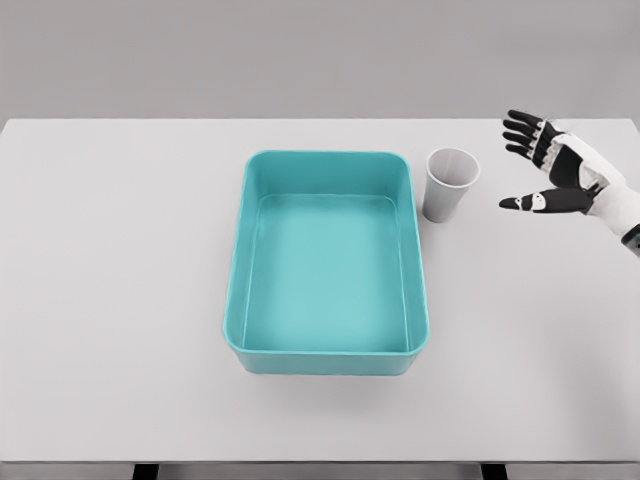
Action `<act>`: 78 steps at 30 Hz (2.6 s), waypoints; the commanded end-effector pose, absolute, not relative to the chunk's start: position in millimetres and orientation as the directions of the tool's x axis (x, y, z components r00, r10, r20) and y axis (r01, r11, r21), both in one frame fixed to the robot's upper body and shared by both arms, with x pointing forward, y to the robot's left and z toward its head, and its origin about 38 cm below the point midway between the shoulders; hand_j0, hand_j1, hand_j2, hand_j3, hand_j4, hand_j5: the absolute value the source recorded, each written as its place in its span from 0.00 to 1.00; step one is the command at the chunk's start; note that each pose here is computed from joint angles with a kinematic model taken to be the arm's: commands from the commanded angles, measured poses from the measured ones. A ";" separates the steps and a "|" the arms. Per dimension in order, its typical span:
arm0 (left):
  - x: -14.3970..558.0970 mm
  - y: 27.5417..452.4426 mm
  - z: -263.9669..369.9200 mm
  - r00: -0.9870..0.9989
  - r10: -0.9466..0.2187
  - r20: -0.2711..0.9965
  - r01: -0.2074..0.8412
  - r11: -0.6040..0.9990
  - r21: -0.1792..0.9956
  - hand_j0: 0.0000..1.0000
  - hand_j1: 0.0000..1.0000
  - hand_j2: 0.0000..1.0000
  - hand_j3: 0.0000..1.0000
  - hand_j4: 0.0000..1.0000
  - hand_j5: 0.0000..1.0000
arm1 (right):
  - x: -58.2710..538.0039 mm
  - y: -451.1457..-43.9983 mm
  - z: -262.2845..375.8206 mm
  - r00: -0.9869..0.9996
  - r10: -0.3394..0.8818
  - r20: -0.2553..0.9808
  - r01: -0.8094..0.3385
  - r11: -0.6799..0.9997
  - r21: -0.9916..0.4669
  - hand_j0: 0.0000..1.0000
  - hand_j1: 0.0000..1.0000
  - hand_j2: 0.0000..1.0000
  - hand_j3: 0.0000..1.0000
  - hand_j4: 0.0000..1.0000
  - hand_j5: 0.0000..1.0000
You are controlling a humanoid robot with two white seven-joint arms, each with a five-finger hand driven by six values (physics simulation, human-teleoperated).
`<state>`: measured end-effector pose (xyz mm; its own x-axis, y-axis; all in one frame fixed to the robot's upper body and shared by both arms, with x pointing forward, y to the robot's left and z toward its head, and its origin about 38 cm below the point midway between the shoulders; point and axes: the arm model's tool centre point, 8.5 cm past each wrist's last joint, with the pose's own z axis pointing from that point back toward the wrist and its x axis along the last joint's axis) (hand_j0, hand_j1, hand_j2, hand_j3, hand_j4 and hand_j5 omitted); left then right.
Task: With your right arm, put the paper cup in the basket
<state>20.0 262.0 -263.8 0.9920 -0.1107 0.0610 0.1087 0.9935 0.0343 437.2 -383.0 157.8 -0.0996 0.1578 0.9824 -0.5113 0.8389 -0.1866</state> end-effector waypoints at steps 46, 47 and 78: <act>20.1 262.0 -263.8 0.992 -0.111 0.061 0.109 0.993 0.034 1.00 1.00 1.00 1.00 1.00 1.00 | 461.1 -335.2 90.3 0.031 0.074 0.997 -0.513 0.857 -0.047 1.00 1.00 1.00 1.00 1.00 1.00; 20.1 262.0 -263.8 0.992 -0.111 0.061 0.109 0.993 0.034 1.00 1.00 1.00 1.00 1.00 1.00 | 461.1 -334.7 89.6 0.033 0.074 0.997 -0.513 0.857 -0.047 1.00 1.00 1.00 1.00 1.00 1.00; 20.1 262.0 -263.8 0.992 -0.111 0.061 0.109 0.993 0.034 1.00 1.00 1.00 1.00 1.00 1.00 | 464.6 -323.3 88.5 0.031 0.120 0.992 -0.534 0.841 -0.085 0.61 0.61 0.61 0.61 0.61 0.61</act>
<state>20.1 262.0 -263.8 0.9920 -0.1106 0.0611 0.1087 0.9935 0.0343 465.1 -323.4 88.2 0.0315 0.1168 0.9927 -0.5325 0.8424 -0.0822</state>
